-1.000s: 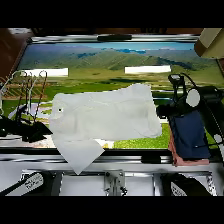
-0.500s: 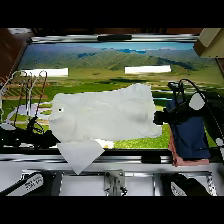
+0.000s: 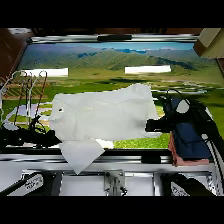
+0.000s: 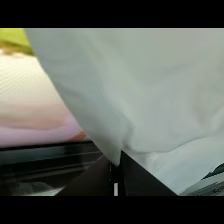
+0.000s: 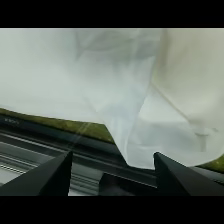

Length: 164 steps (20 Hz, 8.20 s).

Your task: Fold the shirts.

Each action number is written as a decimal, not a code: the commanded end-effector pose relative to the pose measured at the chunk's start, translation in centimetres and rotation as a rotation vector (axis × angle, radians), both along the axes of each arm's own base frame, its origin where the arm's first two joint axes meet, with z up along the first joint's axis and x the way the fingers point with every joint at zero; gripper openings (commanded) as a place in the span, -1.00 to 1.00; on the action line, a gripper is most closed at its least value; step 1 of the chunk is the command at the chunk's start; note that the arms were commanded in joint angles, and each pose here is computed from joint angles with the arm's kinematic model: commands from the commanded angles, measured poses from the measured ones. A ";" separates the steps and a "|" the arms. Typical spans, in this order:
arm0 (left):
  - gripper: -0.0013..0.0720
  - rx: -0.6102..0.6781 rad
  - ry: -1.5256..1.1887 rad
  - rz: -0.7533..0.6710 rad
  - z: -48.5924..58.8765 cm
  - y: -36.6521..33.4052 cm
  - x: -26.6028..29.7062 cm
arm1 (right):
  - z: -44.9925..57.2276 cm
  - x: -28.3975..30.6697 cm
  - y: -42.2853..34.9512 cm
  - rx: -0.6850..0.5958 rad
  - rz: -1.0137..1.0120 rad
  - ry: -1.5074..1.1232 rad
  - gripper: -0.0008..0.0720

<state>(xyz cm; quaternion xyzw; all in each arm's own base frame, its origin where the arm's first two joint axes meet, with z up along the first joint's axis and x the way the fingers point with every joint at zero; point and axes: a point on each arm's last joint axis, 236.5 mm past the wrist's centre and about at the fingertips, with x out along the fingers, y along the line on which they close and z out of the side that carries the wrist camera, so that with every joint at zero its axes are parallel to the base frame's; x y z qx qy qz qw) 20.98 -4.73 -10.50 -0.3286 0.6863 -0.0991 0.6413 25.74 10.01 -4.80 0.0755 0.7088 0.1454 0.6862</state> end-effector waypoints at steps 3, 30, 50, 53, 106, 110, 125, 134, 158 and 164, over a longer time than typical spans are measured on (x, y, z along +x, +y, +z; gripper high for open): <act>-0.87 -0.010 0.004 -0.010 0.2 -0.2 -0.2 | -4.2 0.5 0.7 0.017 -0.054 0.084 0.75; -0.87 0.025 -0.073 -0.012 1.7 0.1 0.5 | -4.0 6.4 -5.8 -0.276 -0.222 -0.013 -0.72; -0.87 0.026 -0.079 -0.021 1.7 0.1 0.5 | 1.6 2.9 -8.4 -0.180 -0.205 0.024 0.53; -0.87 0.026 -0.079 -0.021 1.7 0.1 0.5 | -0.4 0.1 -9.5 -0.203 -0.224 0.071 0.53; -0.87 0.546 -0.904 -0.130 32.9 6.3 9.9 | 22.9 8.4 -6.8 -0.146 -0.158 -0.626 -0.79; -0.87 0.421 -0.793 -0.144 24.8 5.4 17.7 | 14.4 18.8 -4.8 -0.036 -0.224 -0.588 -0.79; -0.87 0.348 -0.896 0.229 15.4 3.5 35.0 | 6.0 31.0 -5.7 -0.027 -0.355 -0.810 -0.79; -0.87 0.233 -0.507 -0.244 11.0 2.1 22.4 | 3.1 21.4 -6.2 -0.177 -0.113 -0.437 -0.79; 0.30 0.188 -0.137 -0.257 8.5 3.9 13.3 | 1.5 9.0 -9.9 -0.299 -0.037 -0.023 0.43; 0.24 0.103 0.048 -0.171 4.4 2.3 1.2 | 3.5 3.8 -12.0 -0.266 -0.084 -0.004 0.43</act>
